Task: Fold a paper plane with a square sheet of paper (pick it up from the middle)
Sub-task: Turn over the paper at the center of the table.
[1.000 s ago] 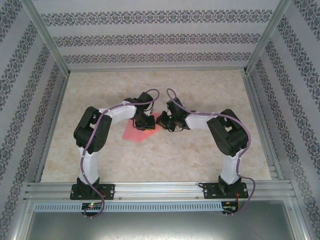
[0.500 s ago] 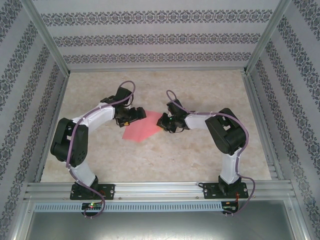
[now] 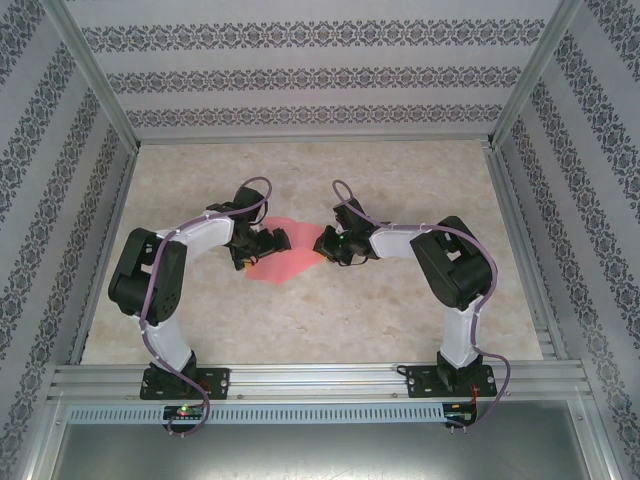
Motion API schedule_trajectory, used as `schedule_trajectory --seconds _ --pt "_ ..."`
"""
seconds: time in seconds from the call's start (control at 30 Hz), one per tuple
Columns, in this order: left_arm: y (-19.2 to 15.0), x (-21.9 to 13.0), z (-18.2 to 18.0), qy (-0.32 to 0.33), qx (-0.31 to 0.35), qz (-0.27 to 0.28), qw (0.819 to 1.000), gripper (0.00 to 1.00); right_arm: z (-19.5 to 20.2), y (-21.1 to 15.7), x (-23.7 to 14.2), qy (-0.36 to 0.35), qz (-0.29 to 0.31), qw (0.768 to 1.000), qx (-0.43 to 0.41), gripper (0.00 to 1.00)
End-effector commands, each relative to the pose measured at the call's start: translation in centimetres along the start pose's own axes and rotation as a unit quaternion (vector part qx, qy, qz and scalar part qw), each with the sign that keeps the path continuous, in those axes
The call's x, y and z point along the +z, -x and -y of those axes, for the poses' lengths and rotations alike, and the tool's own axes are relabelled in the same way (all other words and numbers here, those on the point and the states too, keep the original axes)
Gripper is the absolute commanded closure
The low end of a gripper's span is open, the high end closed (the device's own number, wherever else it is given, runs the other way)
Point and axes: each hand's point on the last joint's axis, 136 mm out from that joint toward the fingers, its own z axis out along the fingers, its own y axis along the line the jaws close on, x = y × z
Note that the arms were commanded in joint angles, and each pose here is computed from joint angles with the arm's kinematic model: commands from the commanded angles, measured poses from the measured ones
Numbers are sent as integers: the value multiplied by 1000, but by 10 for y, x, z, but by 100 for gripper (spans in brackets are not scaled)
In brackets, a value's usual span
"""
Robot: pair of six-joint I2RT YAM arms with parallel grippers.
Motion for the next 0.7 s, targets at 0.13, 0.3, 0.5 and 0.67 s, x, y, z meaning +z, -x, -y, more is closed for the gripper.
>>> schedule_trajectory --seconds 0.13,0.3,0.5,0.67 --pt "-6 6 20 -60 10 -22 998 0 21 -6 8 -33 -11 999 6 89" --pt "-8 -3 51 -149 19 -27 988 1 20 -6 8 -31 -11 999 6 88" --pt "-12 -25 85 -245 46 -26 968 1 17 0 6 -21 -7 1000 6 89" --pt "-19 -34 102 -303 62 -46 950 0 6 10 0 13 -1 1000 8 89"
